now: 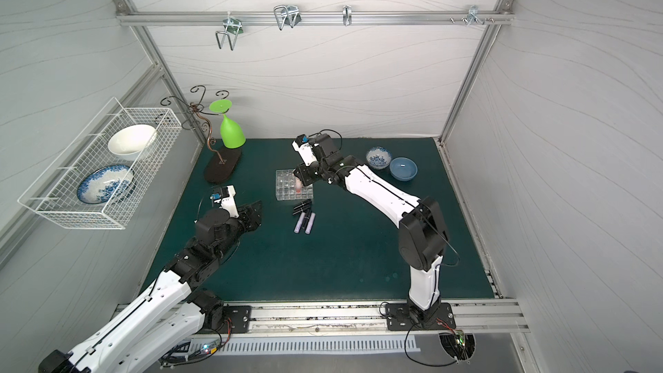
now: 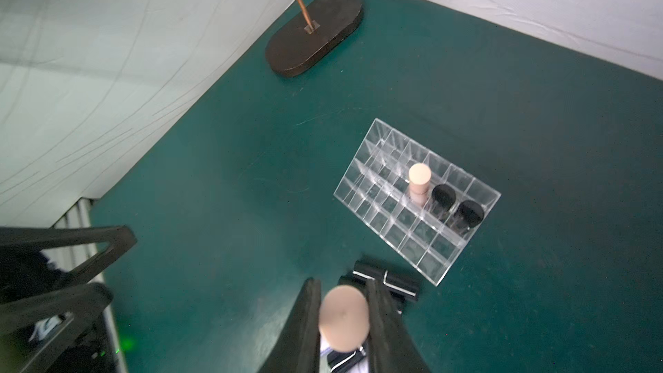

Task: Arrange the lipsticks in the organizer
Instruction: Place the lipstick in the storage box.

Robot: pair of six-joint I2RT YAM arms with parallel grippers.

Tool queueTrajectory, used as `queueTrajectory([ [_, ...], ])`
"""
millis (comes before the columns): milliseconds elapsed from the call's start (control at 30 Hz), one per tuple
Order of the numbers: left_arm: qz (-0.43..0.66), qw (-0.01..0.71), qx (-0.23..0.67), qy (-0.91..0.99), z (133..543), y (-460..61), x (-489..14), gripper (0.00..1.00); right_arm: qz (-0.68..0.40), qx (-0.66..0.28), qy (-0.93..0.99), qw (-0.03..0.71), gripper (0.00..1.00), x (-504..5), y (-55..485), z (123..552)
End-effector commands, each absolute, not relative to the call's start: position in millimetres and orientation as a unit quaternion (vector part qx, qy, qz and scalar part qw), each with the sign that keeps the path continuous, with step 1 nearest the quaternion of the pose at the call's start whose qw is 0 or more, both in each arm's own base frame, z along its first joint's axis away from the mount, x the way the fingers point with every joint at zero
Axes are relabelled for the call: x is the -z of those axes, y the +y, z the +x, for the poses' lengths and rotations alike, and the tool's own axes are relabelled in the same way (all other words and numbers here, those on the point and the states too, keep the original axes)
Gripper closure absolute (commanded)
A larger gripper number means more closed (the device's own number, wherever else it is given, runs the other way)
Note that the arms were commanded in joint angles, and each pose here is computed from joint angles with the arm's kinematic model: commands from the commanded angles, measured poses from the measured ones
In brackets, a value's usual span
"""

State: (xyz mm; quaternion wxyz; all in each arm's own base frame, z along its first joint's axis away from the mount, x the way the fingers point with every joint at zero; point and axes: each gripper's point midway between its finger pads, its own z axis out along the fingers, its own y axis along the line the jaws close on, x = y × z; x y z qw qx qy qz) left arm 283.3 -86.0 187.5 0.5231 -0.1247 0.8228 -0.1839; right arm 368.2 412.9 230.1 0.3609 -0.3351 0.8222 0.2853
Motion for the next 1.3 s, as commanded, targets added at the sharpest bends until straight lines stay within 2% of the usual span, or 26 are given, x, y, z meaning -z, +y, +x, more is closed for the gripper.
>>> queueTrajectory([
  [0, -0.148, 0.528, 0.202, 0.811, 291.0, -77.7, -189.8, 0.46, -0.344, -0.247, 0.805, 0.416, 0.82, -240.9, 430.2, 391.2],
  [200, -0.190, 0.514, 0.229, 0.804, 297.1, -59.3, -178.3, 0.47, -0.366, -0.208, 0.797, 0.434, 0.82, -223.4, 458.3, 407.1],
  [433, -0.192, 0.505, 0.242, 0.806, 303.2, -62.5, -172.4, 0.47, -0.381, -0.179, 0.789, 0.448, 0.83, -206.9, 475.0, 417.9],
  [1267, -0.185, 0.497, 0.255, 0.808, 308.4, -68.8, -170.8, 0.47, -0.378, -0.153, 0.787, 0.464, 0.82, -177.5, 486.1, 441.8],
])
